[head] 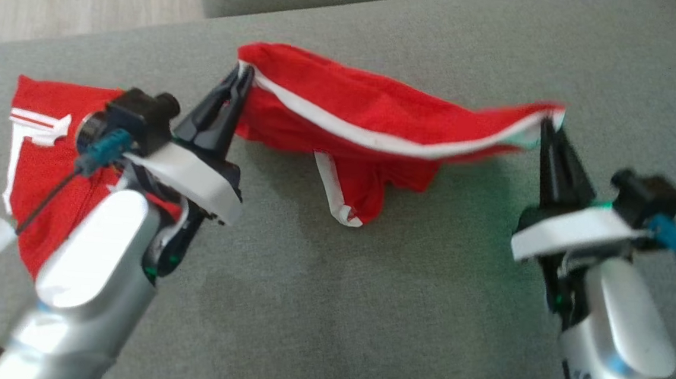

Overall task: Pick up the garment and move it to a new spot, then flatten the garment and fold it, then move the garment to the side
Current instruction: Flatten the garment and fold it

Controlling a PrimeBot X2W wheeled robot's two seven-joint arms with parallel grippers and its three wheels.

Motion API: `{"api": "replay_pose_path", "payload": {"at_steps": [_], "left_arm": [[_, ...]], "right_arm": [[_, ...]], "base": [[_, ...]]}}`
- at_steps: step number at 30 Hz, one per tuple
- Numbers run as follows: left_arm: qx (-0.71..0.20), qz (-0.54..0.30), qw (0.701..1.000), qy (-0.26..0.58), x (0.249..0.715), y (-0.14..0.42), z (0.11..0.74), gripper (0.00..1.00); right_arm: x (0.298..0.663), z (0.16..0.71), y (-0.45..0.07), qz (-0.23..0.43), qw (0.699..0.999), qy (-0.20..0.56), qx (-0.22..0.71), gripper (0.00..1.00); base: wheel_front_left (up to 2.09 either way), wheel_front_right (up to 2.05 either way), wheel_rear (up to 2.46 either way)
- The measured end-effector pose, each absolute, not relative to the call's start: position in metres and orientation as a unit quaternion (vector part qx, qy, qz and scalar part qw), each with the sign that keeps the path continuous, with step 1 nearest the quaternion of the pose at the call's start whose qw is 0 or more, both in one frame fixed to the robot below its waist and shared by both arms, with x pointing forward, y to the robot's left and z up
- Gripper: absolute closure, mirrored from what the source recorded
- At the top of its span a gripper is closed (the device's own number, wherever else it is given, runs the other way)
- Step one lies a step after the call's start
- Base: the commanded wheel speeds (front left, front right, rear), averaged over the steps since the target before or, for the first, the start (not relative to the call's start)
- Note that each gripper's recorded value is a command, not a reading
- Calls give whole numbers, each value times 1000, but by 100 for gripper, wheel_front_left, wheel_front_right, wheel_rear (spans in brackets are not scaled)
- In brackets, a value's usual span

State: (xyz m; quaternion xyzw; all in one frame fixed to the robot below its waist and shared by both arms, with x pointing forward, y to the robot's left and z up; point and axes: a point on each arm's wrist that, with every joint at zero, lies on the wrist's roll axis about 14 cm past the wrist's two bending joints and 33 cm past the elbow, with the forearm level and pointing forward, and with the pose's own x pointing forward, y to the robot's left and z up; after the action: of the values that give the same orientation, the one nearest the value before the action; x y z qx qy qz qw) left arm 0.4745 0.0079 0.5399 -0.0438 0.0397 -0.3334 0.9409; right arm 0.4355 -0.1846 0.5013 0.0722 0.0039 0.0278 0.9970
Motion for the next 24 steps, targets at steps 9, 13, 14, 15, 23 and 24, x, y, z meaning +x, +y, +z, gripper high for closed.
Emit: {"api": "replay_pose_path", "payload": {"at_steps": [9, 13, 14, 15, 23, 24], "left_arm": [[-4, -322, 945, -49, 488, 23, 623, 100], [3, -304, 941, -146, 491, 33, 695, 100], [3, -304, 941, -146, 491, 33, 695, 100], [4, -298, 939, -169, 490, 36, 712, 100], [8, -301, 939, -168, 467, 37, 713, 100], [7, -307, 939, -152, 464, 36, 700, 100]], "right_arm": [[472, 639, -160, 87, 988, -125, -4, 100], [475, 726, -166, 86, 970, -225, -41, 100], [475, 726, -166, 86, 970, -225, -41, 100], [474, 743, -170, 80, 965, -244, -48, 100], [471, 715, -174, 78, 978, -182, -66, 100], [468, 699, -174, 81, 981, -161, -67, 100]], "base": [[0, 0, 0], [0, 0, 0], [0, 0, 0], [0, 0, 0], [0, 0, 0], [0, 0, 0]]}}
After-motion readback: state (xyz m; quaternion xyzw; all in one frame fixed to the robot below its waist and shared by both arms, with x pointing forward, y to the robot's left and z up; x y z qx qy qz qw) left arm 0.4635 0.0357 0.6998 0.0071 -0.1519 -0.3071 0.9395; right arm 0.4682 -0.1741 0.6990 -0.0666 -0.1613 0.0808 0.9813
